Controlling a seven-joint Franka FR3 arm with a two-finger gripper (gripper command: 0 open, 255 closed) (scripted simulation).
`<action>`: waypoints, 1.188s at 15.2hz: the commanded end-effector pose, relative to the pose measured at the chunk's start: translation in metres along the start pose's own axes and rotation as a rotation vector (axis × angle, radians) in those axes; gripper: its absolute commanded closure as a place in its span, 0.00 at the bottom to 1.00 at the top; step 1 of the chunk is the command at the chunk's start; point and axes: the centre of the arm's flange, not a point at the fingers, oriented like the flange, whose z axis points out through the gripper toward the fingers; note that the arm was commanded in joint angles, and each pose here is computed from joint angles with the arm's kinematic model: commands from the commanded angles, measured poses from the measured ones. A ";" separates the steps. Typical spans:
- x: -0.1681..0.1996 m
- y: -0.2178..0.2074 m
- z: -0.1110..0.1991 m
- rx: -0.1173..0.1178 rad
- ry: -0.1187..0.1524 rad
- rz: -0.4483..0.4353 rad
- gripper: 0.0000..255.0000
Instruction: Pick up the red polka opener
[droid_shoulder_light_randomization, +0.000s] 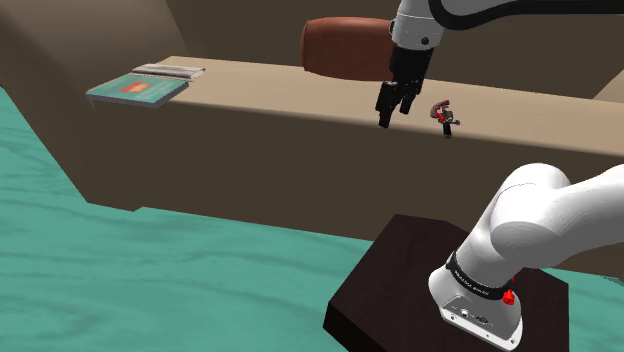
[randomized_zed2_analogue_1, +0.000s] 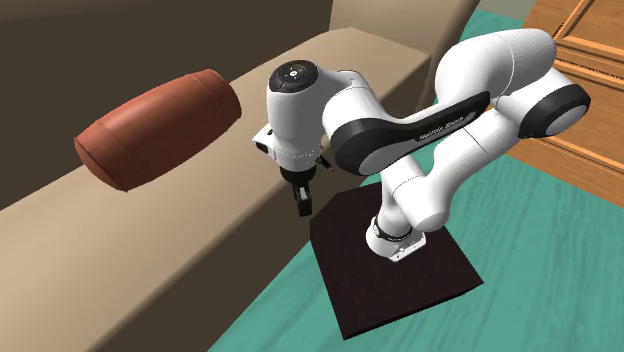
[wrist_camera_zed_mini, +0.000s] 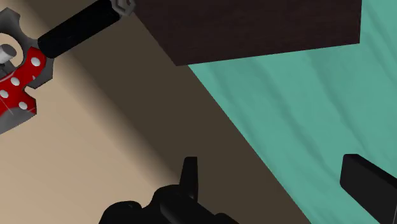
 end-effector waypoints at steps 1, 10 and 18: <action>0.000 0.000 0.000 0.000 0.000 0.000 0.00; -0.029 0.118 0.000 0.022 -0.004 0.356 0.00; -0.071 0.188 0.007 0.036 -0.007 0.596 0.00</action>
